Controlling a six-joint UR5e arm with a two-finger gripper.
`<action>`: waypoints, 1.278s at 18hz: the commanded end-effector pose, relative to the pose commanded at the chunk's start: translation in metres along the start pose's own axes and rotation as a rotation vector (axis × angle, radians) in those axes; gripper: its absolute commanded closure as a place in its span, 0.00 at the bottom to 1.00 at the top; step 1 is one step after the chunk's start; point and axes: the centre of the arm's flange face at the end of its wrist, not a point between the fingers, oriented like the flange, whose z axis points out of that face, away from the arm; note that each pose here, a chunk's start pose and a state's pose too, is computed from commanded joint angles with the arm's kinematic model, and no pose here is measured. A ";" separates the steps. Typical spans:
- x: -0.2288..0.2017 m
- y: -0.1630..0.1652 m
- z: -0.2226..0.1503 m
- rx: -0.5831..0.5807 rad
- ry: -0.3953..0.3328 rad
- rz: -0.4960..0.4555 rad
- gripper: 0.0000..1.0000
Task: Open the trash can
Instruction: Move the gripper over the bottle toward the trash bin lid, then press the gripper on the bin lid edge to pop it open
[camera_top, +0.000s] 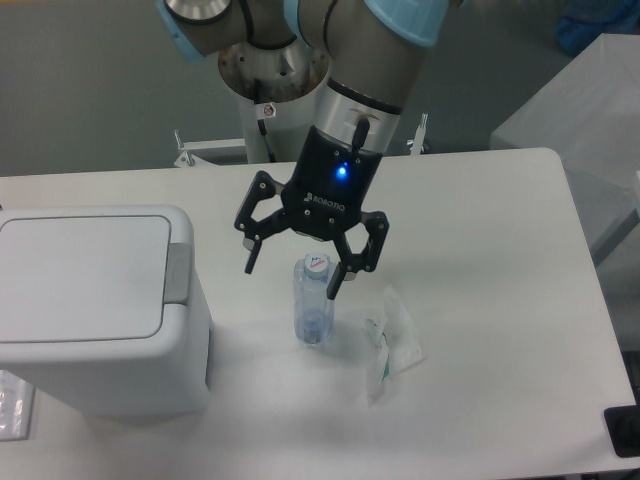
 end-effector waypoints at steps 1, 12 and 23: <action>0.006 0.000 0.004 -0.006 0.005 -0.003 0.00; 0.034 0.025 0.042 -0.065 0.048 -0.001 0.00; 0.032 0.030 0.049 -0.073 0.052 -0.004 0.00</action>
